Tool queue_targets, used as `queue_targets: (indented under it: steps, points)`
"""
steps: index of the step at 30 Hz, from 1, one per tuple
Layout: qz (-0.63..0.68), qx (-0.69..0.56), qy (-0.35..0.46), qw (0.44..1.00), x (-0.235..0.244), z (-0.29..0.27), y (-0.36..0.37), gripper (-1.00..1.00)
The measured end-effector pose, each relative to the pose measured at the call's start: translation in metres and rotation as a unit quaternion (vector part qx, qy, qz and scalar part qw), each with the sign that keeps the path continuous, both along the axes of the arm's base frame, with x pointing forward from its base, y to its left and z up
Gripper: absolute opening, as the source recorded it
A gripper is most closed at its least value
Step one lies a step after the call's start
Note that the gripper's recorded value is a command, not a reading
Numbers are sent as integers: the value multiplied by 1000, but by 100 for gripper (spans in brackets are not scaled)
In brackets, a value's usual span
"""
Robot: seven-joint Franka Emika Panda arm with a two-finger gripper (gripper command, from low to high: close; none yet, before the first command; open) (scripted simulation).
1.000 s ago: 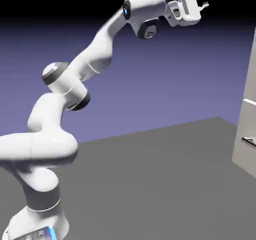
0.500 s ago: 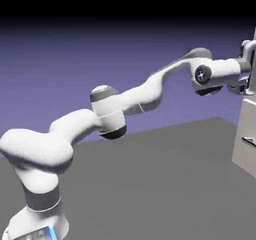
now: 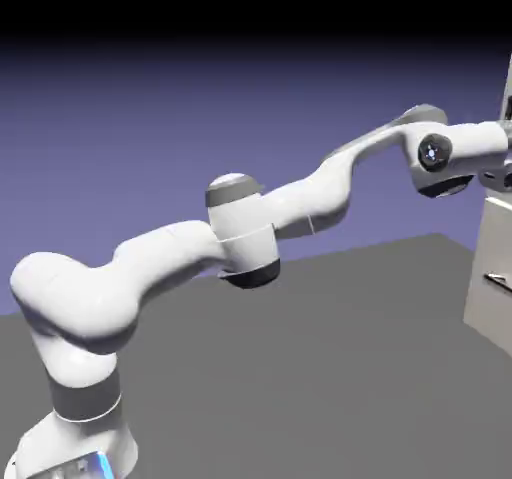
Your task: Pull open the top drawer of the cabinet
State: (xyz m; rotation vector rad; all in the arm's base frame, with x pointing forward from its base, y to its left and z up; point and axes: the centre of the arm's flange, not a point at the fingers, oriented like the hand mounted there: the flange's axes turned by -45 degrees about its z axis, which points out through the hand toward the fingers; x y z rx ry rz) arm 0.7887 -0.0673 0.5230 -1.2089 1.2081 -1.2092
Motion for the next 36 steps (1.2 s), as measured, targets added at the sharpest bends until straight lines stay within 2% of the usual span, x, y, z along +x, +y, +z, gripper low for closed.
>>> queue_targets:
  steps: [18, 36]
  points:
    - [0, 0, -1, 1000, -100, 0, 0, -100]
    - [0, 0, -1, 1000, -266, 0, 0, -100]
